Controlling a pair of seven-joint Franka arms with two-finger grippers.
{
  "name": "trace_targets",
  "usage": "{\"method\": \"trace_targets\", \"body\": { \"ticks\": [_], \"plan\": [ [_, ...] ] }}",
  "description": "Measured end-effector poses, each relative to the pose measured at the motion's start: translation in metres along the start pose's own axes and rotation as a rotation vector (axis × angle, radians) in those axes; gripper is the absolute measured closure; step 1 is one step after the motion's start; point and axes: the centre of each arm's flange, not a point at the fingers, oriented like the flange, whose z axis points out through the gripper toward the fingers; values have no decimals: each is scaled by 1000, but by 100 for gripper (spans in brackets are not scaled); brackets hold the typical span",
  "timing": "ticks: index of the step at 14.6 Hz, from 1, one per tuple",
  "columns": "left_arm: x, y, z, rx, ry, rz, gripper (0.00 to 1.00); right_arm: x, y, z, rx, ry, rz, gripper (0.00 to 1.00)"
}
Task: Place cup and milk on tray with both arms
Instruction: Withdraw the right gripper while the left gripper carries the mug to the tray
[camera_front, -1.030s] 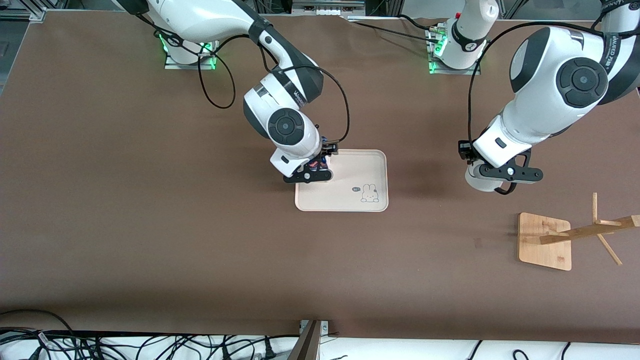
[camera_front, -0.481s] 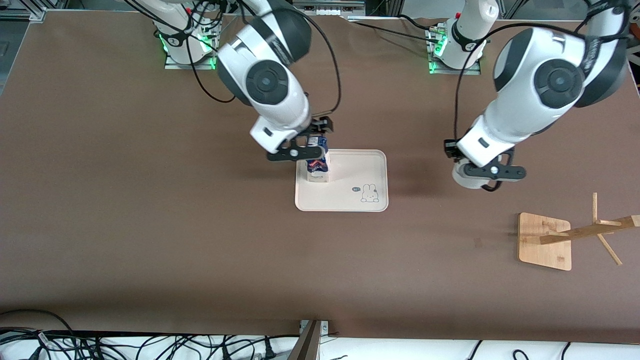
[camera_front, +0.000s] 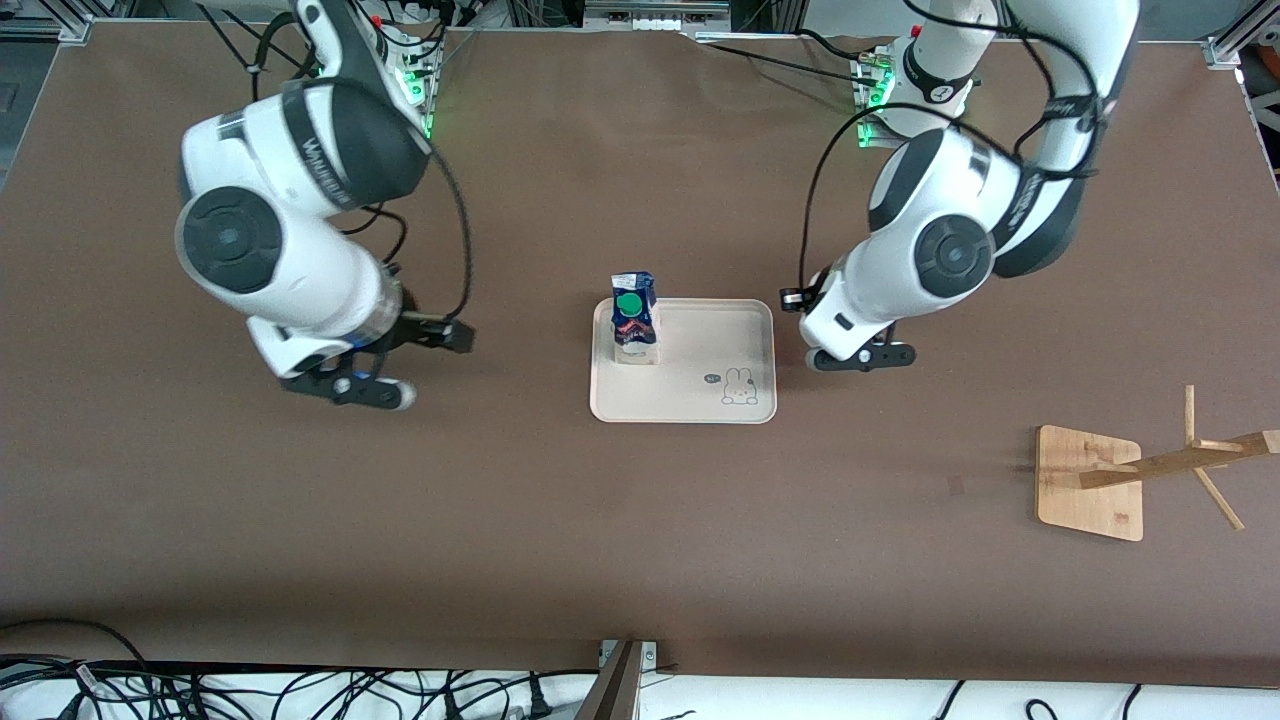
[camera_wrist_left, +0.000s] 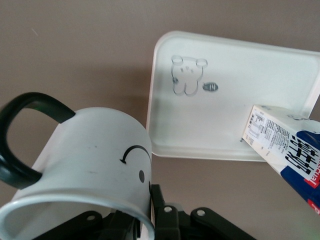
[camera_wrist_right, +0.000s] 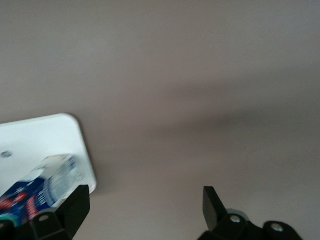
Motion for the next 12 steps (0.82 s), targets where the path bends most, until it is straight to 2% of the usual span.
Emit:
{"method": "trace_targets", "body": {
  "ticks": [2,4,8,10,12],
  "plan": [
    [7,18,30,-23,-58,-67,90,15,30,-4,-17,15,-25,0],
    [20,34,39,-59,-86,-140,90,20,41,-5,-24,20,-61,0],
    [51,43,49,-89,-92,-170,90,24,47,-5,-24,22,-114,0],
    [67,47,60,-98,-97,-174,90,34,66,-4,-23,35,-112,0],
    [78,52,78,-97,-115,-175,90,44,94,4,-46,47,-93,0]
  ]
}}
